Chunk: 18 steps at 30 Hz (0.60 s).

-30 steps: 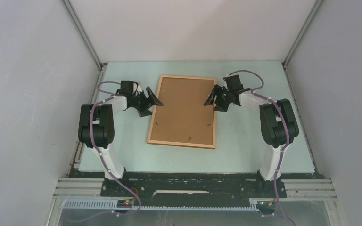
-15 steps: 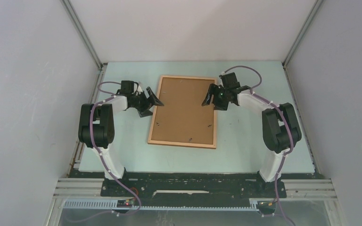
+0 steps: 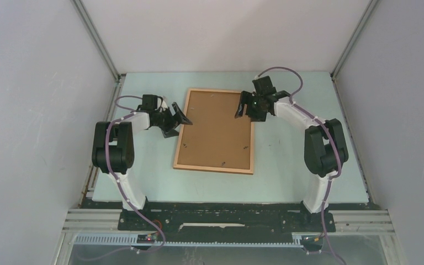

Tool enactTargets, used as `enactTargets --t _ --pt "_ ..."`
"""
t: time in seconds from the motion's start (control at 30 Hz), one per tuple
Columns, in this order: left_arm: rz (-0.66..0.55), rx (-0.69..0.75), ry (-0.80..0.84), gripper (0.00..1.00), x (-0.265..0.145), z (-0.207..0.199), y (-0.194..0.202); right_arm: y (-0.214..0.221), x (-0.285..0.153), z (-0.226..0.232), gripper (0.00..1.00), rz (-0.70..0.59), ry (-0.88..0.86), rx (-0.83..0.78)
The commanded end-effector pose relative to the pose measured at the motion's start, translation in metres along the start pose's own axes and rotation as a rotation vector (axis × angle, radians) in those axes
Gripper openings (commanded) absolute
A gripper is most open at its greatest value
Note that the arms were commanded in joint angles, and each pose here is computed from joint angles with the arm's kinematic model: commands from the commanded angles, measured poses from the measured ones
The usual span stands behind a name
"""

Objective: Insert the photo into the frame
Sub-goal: Place the photo frame item in the photo frame.

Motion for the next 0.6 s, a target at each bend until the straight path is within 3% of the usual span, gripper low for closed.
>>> enactTargets --t 0.0,0.3,0.57 --pt "0.028 0.068 0.058 0.92 -0.001 -0.027 0.008 0.024 -0.011 -0.020 0.85 0.054 0.133 -0.050" --pt "0.032 0.075 0.074 0.92 0.000 -0.036 0.011 0.096 -0.033 -0.057 0.87 0.217 0.228 -0.082" --pt "0.034 0.069 0.088 0.92 0.000 -0.038 0.012 0.111 -0.029 -0.052 0.84 0.223 0.224 -0.035"
Point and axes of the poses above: each gripper's point midway between its finger pads, its own x axis out along the fingers, its own z axis along the line the jaws close on, y = z × x, the point moved 1 cm from there along -x, back along the fingers, and after that the axes turned 2 degrees about -x, right-handed, at the moved point
